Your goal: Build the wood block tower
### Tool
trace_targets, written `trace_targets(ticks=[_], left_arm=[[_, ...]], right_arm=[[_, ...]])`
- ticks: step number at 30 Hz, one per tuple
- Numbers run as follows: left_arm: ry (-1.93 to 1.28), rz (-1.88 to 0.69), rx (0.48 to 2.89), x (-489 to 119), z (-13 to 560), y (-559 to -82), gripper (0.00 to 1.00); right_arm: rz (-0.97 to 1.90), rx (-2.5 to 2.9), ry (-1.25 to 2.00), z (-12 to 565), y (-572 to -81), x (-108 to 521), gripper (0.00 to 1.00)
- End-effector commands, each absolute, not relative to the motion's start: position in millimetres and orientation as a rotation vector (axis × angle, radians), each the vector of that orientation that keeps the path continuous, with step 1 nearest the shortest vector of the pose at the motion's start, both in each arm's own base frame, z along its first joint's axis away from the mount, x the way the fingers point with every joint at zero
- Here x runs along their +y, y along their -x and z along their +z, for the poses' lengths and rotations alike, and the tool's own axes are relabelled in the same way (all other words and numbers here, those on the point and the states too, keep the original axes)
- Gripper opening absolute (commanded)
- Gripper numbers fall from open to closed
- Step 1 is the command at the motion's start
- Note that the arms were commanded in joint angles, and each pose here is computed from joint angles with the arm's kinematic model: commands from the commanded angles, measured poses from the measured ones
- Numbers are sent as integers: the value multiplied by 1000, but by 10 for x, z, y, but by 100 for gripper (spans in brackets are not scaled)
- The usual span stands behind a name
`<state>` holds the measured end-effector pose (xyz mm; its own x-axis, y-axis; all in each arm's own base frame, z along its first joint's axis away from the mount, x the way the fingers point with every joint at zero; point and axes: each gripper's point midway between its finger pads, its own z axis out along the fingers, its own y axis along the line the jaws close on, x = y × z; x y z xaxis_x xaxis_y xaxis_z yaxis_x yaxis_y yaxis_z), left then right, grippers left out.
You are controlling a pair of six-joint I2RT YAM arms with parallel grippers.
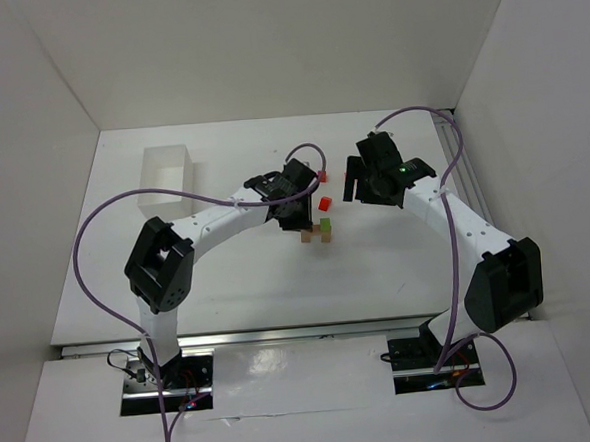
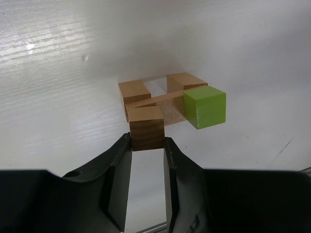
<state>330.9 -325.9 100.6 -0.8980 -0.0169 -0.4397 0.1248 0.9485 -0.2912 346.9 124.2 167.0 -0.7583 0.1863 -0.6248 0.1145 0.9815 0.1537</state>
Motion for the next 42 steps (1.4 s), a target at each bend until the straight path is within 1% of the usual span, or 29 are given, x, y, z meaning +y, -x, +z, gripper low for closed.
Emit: trace_targets(ticks=[1, 7, 11, 34, 42], left_arm=[[-72, -460, 2600, -3348, 1224, -3323, 3], [-73, -452, 2610, -3348, 1227, -3323, 4], [-73, -452, 2610, -3348, 1227, -3323, 10], [-67, -416, 2617, -3357, 1156, -3384, 11], [-64, -399, 2620, -3346, 1114, -3395, 17]], right_arm=[[138, 2404, -230, 1759, -3494, 1205, 79], [149, 2407, -226, 1757, -3489, 1220, 79], [149, 2407, -226, 1754, -3467, 1212, 79], [144, 2416, -226, 1719, -3449, 1205, 79], [144, 2416, -226, 1719, -3449, 1205, 79]])
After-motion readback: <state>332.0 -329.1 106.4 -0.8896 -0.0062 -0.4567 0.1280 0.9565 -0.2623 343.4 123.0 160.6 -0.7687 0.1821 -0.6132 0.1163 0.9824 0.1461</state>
